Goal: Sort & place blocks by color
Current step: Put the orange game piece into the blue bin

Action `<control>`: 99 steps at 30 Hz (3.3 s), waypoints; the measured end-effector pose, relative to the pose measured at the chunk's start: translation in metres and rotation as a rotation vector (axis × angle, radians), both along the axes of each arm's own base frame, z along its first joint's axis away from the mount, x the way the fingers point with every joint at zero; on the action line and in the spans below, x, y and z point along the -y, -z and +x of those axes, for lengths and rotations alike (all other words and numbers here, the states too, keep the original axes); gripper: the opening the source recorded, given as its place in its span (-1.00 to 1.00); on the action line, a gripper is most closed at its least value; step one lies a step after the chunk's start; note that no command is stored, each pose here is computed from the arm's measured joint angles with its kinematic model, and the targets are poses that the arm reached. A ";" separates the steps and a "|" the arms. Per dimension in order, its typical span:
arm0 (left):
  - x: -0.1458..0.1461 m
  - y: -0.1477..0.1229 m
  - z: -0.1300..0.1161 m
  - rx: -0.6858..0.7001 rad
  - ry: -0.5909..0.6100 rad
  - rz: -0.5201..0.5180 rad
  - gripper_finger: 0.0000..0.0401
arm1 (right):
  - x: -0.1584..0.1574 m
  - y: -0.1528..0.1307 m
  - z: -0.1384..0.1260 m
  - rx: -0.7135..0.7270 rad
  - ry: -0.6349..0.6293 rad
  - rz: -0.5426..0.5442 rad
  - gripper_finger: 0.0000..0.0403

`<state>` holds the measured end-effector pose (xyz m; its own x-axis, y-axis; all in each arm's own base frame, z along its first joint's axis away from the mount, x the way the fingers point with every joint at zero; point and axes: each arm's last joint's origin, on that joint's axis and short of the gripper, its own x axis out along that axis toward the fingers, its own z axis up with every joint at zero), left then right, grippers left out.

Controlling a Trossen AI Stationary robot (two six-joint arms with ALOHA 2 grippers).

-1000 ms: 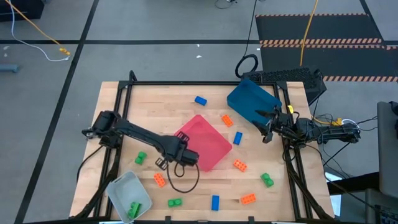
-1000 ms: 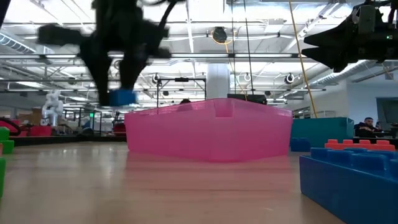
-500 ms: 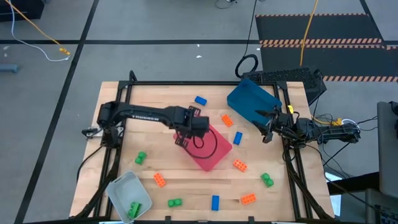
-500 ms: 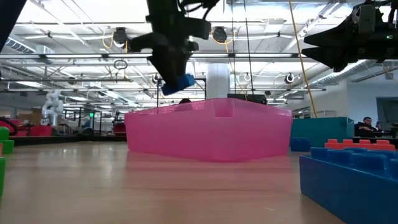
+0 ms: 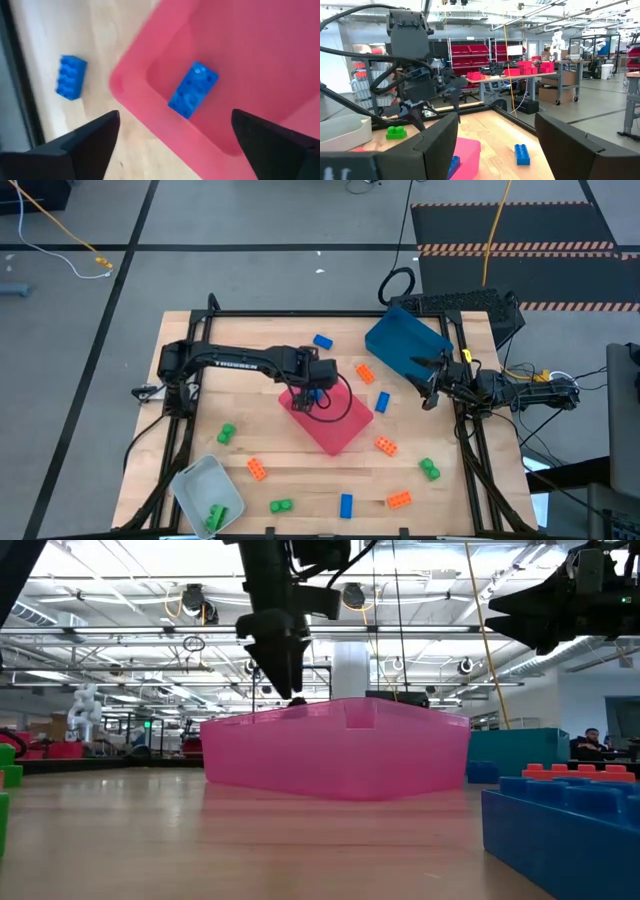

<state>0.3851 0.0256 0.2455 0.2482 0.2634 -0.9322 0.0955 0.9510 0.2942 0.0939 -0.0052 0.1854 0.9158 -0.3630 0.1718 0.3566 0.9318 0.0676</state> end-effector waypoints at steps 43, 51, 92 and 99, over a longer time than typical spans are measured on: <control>-0.107 -0.026 -0.110 1.096 -0.190 -0.099 0.28 | 0.025 -0.083 0.088 -0.380 0.392 -0.069 0.18; -0.101 -0.024 -0.138 1.054 -0.244 -0.109 0.28 | 0.071 -0.088 0.136 -0.625 0.336 0.250 0.15; -0.066 -0.040 -0.148 1.253 -0.199 -0.109 0.28 | 0.080 -0.012 0.178 -1.195 0.171 0.689 0.40; -0.066 -0.040 -0.148 1.245 -0.185 -0.092 0.28 | 0.078 -0.005 0.181 -1.130 0.169 0.694 0.40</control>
<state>0.2371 0.0913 0.2857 0.9358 0.3348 -0.1106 -0.3346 0.9421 0.0206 0.2745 -0.0827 0.1904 0.3679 -0.1880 -0.9106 0.6375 0.7640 0.0998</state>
